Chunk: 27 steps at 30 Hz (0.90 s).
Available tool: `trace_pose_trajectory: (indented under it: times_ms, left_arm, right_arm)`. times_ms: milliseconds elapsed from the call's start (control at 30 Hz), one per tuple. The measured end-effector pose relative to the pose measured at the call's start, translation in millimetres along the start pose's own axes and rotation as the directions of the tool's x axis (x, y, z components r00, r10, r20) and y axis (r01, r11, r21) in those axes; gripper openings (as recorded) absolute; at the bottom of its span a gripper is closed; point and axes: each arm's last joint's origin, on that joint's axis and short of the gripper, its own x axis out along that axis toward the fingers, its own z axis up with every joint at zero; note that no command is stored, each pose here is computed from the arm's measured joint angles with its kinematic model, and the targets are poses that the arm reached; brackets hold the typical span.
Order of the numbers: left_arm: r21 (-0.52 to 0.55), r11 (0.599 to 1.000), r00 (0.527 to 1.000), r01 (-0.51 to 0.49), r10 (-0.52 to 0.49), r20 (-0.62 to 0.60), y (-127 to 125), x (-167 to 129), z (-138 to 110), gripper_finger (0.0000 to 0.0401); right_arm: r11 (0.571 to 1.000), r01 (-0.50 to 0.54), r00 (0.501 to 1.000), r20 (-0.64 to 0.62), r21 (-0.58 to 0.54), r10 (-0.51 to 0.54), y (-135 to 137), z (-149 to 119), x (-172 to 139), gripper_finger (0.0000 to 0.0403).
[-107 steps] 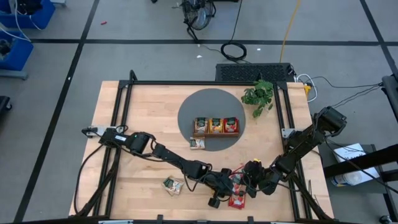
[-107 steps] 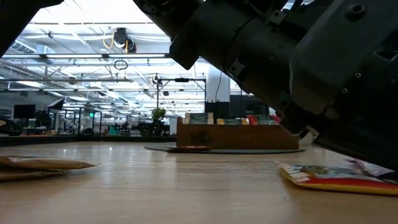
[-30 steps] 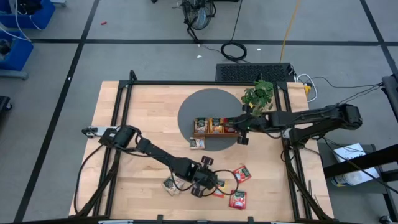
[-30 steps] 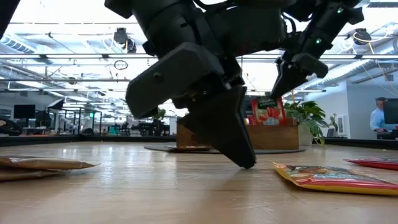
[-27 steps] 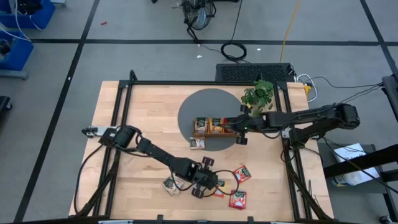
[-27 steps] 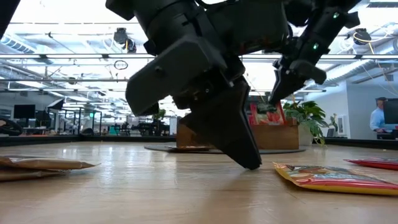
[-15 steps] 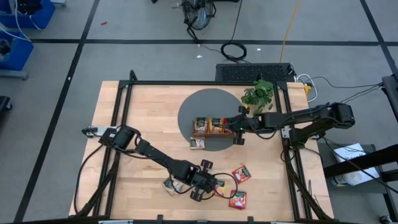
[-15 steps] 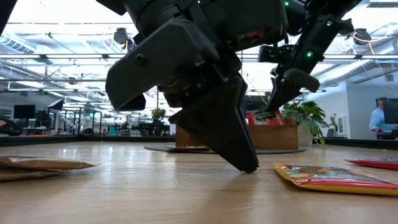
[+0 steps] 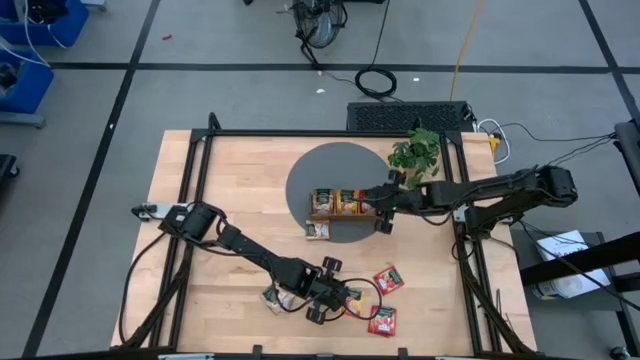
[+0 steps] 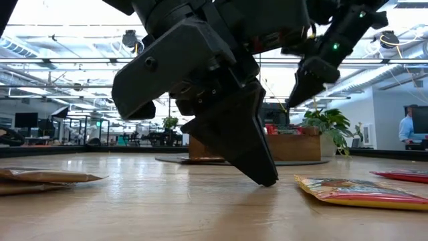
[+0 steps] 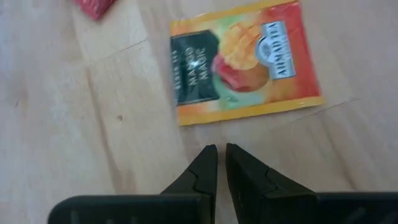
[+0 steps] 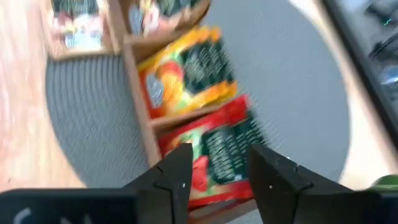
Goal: Pick & Place Tea
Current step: Put the orange tea packet into the middle section of the wooden organizer
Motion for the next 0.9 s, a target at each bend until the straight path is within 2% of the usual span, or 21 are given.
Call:
trace_pose_trajectory:
  times_ms: [100,233,333,500,600,767,900]
  left_arm:
    - [0.001,1.000,1.000,0.010,-0.010,0.013,-8,-3,2,0.0042]
    - [0.008,1.000,0.998,0.023,-0.024,0.058,-27,-20,8,0.0042]
    - [0.006,0.999,0.994,0.037,-0.038,0.098,-43,-25,12,0.0042]
    - [-0.018,0.997,0.981,0.077,-0.073,0.181,-56,-24,18,0.0042]
    - [-0.054,0.994,0.971,0.096,-0.081,0.225,-54,-17,20,0.0039]
    - [-0.136,0.982,0.976,0.131,-0.103,0.193,-44,-7,16,0.0006]
    - [-0.175,0.975,0.978,0.136,-0.104,0.180,-42,5,12,0.0009]
  right_arm:
    - [1.000,-0.010,0.998,0.068,-0.007,0.011,2,3,-16,0.0148]
    - [0.984,-0.177,0.978,0.108,-0.016,0.177,24,-1,-33,0.0142]
    - [0.936,-0.350,0.921,0.168,-0.033,0.350,57,-12,-35,0.0136]
    - [0.843,-0.538,0.812,0.260,-0.014,0.523,107,-45,-23,0.0131]
    - [0.793,-0.609,0.757,0.311,0.014,0.575,128,-58,-13,0.0130]
    - [0.767,-0.640,0.739,0.310,0.044,0.599,146,-68,5,0.0130]
    - [0.708,-0.694,0.714,0.258,0.133,0.651,154,-76,20,0.0131]
